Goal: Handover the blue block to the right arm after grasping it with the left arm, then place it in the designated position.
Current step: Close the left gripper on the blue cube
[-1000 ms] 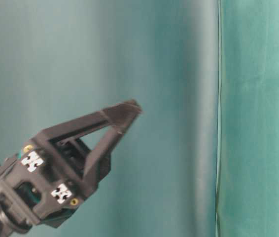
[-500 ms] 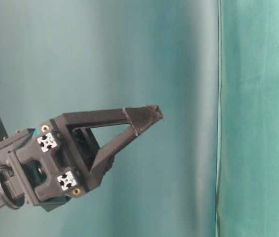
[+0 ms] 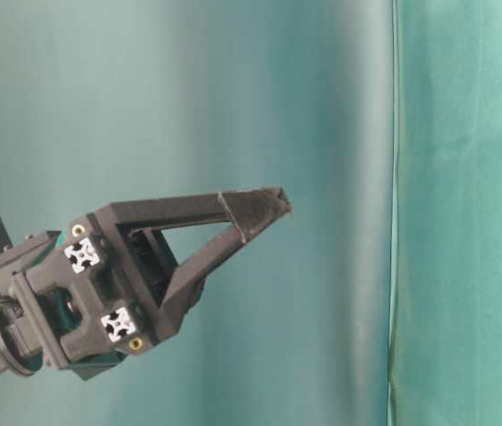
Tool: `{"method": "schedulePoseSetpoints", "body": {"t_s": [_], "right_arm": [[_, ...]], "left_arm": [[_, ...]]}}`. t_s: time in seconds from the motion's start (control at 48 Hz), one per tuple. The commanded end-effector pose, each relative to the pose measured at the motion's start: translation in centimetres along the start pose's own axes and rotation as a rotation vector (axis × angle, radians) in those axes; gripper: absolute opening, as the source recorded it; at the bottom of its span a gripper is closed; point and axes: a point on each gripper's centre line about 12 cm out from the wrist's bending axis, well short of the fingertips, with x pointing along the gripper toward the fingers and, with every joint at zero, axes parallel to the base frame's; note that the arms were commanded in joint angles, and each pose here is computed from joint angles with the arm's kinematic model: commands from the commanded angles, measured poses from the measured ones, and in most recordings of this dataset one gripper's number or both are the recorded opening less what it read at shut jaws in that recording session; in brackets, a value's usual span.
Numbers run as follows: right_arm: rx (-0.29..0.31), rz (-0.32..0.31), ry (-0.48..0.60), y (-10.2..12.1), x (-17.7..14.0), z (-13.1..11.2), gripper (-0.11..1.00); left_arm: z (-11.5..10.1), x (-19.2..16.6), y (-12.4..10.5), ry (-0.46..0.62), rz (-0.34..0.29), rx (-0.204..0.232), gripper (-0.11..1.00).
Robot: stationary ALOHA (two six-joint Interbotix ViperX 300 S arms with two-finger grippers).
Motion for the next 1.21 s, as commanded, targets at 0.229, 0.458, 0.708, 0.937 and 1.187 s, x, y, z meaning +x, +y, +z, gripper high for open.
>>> {"method": "schedulePoseSetpoints", "body": {"t_s": [0.229,0.458,0.708,0.937,1.187], "right_arm": [[-0.002,0.003,-0.02,0.1,0.2,0.8,0.93],[-0.002,0.003,-0.018,0.1,0.2,0.8,0.93],[-0.002,0.003,-0.018,0.1,0.2,0.8,0.93],[-0.002,0.003,-0.015,0.1,0.3,0.7,0.93],[-0.003,0.002,-0.011,0.1,0.3,0.6,0.93]], "left_arm": [[1.0,-1.1,-0.1,-0.044,-0.002,0.003,1.0],[0.6,-0.7,-0.1,-0.04,-0.001,0.002,1.0],[-0.5,0.7,-0.4,-0.043,-0.006,0.008,1.0],[-2.0,3.2,-0.6,-0.035,-0.01,0.013,1.0],[-3.5,6.5,-0.6,-0.007,-0.009,0.012,1.0]]}}
